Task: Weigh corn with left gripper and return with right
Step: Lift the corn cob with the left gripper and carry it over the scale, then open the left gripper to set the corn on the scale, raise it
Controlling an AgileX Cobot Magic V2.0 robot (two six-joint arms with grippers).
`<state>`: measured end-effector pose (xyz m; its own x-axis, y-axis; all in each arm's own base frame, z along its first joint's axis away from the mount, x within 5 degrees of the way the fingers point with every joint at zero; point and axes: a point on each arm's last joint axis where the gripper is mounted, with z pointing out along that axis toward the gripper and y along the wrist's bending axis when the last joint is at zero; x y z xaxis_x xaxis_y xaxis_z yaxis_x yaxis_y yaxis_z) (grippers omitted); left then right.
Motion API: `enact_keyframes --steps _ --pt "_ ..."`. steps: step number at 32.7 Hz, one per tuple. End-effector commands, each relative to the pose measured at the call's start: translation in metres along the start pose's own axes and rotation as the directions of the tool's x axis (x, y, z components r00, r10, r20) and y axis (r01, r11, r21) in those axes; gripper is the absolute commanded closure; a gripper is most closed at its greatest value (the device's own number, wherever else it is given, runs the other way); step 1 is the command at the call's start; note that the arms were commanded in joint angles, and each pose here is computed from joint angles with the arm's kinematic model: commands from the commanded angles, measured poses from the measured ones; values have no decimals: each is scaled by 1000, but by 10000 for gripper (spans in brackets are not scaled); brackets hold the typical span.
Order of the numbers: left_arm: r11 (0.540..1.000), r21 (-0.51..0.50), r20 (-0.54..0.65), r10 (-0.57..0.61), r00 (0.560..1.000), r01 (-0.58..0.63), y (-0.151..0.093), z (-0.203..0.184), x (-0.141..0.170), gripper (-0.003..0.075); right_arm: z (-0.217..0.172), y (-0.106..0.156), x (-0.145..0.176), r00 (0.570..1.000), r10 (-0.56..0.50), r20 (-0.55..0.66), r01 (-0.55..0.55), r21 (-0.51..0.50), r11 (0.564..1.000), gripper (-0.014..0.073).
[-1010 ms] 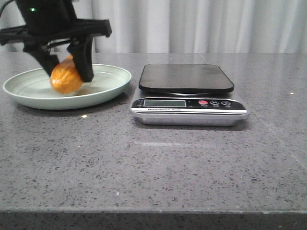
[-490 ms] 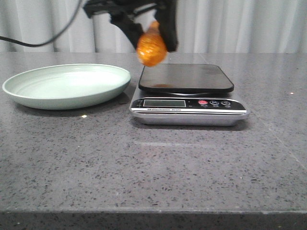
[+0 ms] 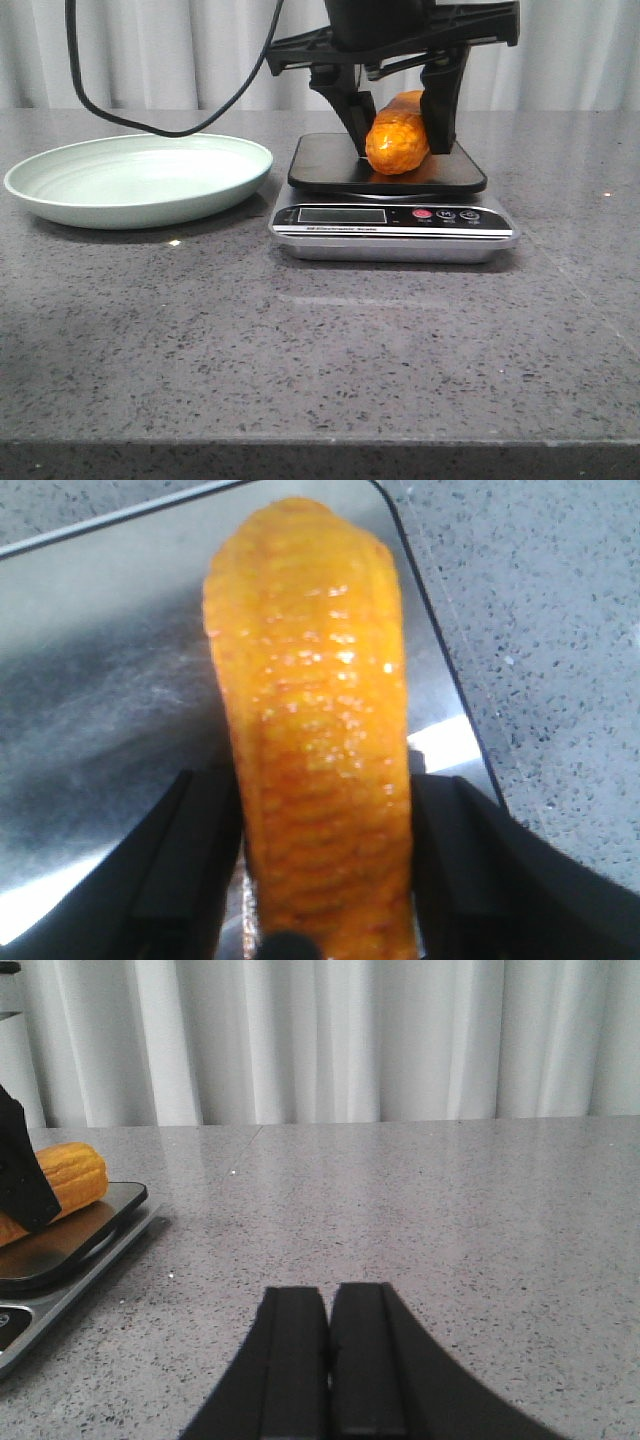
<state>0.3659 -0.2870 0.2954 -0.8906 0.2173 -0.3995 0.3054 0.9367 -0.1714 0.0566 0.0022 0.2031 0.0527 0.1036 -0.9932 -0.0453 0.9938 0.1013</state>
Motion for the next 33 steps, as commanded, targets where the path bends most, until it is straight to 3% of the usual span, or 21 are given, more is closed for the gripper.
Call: enact_keyframes --steps 1,8,15,20,25,33 --pt "999 35 82 -13 997 11 -4 -35 -6 224 -2 1 -11 995 -17 100 18 -8 1000 445" --pt "999 38 129 -28 991 23 2 -48 -14 225 -2 1 -11 995 -17 100 18 -8 1000 445" --pt "1000 -31 283 4 959 5 16 -91 -27 242 -2 1 -11 995 -17 100 18 -8 1000 445" --pt "997 1 329 76 941 -81 18 -117 -25 377 -2 1 -11 995 -17 100 18 -8 1000 445" --pt "996 -14 334 90 938 -90 27 -134 -20 601 -2 1 -11 995 -17 100 18 -8 1000 445" --pt "989 20 471 119 874 -145 29 -169 8 586 -2 1 -11 995 -17 100 18 -8 1000 445"
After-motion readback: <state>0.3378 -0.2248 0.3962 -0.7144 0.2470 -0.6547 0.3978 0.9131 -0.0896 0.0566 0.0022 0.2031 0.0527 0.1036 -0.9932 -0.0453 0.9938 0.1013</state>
